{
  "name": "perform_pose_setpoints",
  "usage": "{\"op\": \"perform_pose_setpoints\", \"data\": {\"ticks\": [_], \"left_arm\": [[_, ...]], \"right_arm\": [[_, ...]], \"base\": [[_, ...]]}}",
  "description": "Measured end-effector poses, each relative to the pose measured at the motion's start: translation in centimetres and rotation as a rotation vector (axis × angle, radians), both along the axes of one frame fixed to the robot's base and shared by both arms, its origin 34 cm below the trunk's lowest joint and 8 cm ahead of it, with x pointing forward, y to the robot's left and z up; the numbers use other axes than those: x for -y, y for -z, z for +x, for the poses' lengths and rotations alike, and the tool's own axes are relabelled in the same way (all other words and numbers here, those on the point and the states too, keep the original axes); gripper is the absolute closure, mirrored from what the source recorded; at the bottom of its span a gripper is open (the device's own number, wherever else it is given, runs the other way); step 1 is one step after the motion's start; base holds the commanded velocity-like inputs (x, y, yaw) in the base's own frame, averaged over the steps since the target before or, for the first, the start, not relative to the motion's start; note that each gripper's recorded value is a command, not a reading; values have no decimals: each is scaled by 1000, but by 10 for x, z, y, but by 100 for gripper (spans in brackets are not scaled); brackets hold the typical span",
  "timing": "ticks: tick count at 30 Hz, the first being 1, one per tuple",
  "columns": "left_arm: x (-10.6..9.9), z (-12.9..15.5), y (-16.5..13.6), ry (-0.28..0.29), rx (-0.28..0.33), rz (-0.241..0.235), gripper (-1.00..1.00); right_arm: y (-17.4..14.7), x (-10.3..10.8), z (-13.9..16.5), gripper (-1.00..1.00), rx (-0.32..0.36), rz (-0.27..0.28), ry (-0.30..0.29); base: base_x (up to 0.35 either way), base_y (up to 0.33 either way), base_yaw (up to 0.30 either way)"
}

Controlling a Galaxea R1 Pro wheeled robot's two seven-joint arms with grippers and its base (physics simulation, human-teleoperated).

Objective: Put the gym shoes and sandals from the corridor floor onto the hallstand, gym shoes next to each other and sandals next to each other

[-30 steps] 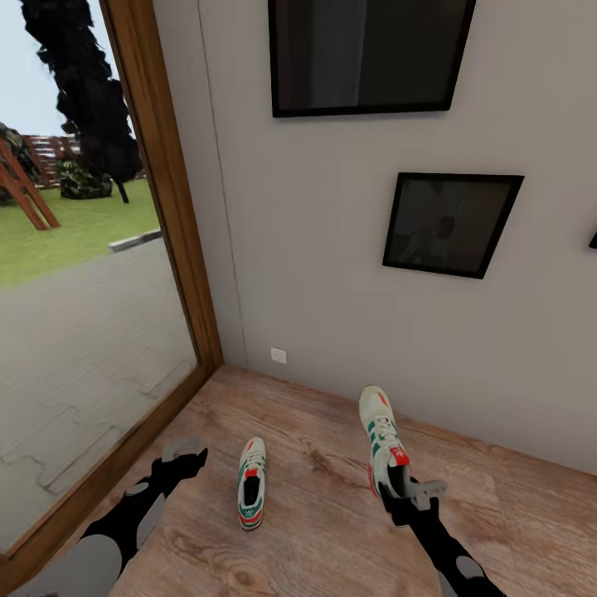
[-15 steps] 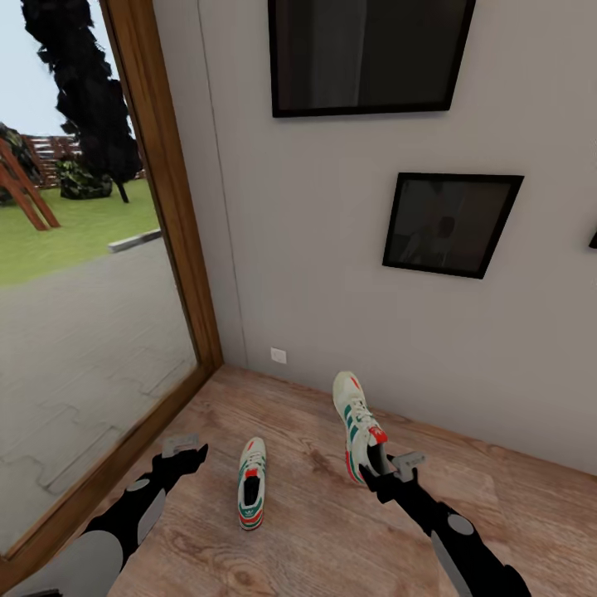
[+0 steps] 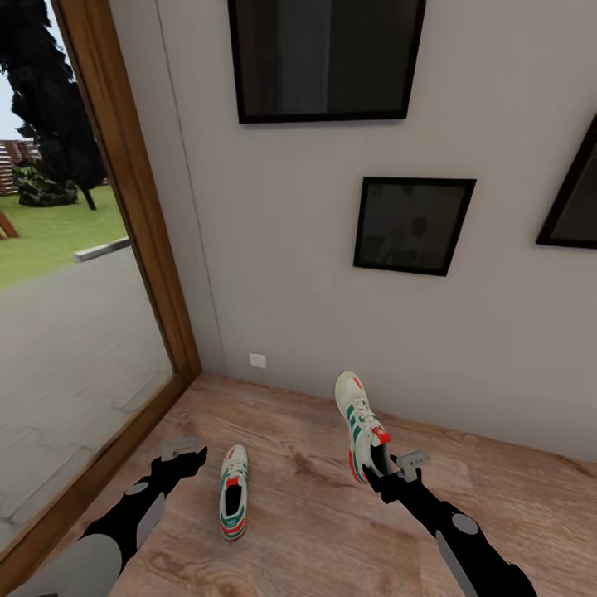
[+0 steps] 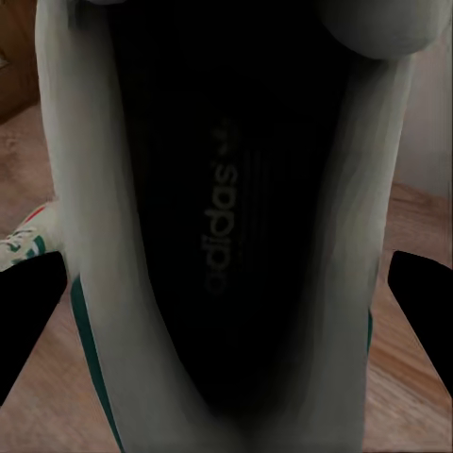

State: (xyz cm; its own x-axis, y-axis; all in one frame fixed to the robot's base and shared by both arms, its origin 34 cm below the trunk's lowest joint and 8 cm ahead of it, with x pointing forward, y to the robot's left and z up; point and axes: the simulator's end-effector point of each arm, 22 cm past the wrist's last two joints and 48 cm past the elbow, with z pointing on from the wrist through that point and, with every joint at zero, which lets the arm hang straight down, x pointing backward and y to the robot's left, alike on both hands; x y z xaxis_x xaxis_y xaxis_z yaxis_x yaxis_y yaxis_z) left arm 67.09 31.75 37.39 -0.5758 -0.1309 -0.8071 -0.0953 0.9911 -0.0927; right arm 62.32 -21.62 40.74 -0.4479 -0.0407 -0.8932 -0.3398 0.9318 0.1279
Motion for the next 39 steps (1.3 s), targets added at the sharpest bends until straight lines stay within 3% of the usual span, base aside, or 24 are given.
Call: {"op": "perform_pose_setpoints", "data": {"ticks": [8,18,31,39], "left_arm": [[-2,3,-8,3,26,10,-100],[-3,7,-14,4,57,17,-100],[-2,5,13,1,65,15,-100],[-1,0,38,1,35,14,-100]], "right_arm": [[-4,0,1,100,8,0,-1],[-5,0,1,100,10,0,-1],[28,-1,-7,100,0,3,-1],[50,-4,-11,100,-71,11,0]], "base": [[0,0,-211],[0,0,-29],[0,0,0],[0,0,0]]}}
